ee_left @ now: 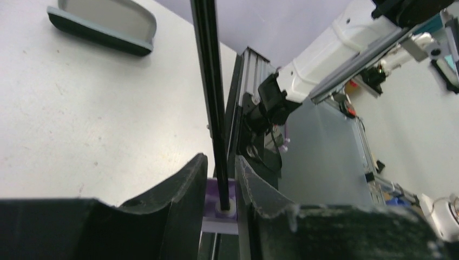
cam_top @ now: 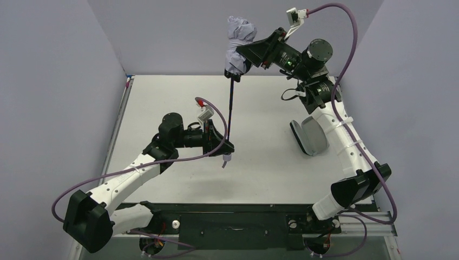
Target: Open the umbrella
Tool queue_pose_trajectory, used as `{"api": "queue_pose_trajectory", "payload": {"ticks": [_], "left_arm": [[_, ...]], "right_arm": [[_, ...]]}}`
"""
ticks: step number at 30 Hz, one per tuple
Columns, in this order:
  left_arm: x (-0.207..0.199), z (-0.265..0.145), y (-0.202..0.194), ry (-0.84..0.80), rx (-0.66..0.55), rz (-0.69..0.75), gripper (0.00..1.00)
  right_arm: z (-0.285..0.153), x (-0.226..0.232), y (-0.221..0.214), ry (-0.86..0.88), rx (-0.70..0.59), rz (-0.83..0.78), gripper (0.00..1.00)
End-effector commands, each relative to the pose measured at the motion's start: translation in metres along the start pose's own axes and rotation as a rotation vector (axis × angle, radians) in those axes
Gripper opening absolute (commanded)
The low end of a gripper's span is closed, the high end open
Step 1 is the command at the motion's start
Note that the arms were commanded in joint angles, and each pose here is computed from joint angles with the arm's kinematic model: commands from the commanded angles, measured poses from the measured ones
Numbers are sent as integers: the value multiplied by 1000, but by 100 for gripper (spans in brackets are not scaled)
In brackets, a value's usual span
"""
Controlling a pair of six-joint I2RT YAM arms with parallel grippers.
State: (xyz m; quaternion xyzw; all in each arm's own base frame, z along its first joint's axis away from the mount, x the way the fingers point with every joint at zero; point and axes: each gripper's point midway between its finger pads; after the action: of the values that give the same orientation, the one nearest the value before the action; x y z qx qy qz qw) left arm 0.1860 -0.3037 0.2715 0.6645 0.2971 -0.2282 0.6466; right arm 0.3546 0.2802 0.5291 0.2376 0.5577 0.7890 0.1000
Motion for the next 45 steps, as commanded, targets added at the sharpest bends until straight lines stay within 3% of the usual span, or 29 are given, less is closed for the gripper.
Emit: {"api": "queue_pose_trajectory", "payload": {"ticks": [1, 10, 13, 15, 17, 23, 29, 34, 42, 45], "left_arm": [[12, -6, -57, 7, 182, -84, 23], [22, -8, -90, 21, 282, -154, 20], [22, -7, -87, 25, 271, -148, 20], [20, -4, -64, 46, 228, -82, 23], [20, -4, -28, 102, 146, -22, 29], [-11, -24, 91, 122, -100, 171, 69], [-16, -51, 147, 153, -239, 250, 89], [-3, -49, 181, 291, -368, 240, 95], [-15, -9, 167, 236, -337, 223, 100], [-8, -2, 168, 258, -354, 214, 97]], "right_arm": [[-22, 18, 137, -86, -419, -237, 0], [-25, 12, 161, -126, -498, -295, 0], [-24, 11, 157, -124, -483, -308, 0], [-23, 8, 144, -118, -448, -296, 0], [-21, 3, 119, -114, -382, -277, 0], [-28, 4, 40, -68, -192, -203, 0], [-41, 5, -17, -42, -42, -133, 0], [-47, -4, -54, -166, 67, -149, 0], [-45, 12, -74, -169, 116, -167, 0], [-43, 23, -76, -141, 118, -166, 0]]}}
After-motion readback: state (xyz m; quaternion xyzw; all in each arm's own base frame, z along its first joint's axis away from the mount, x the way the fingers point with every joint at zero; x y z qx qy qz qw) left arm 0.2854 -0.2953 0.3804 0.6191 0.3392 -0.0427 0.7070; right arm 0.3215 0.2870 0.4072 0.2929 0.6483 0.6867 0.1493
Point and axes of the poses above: each gripper's point midway between its finger pads, its own z axis out along the fingers, its own x axis along the line the jaws close on, y = z × x, and after that the axes turned 10 degrees about -z, right-handed
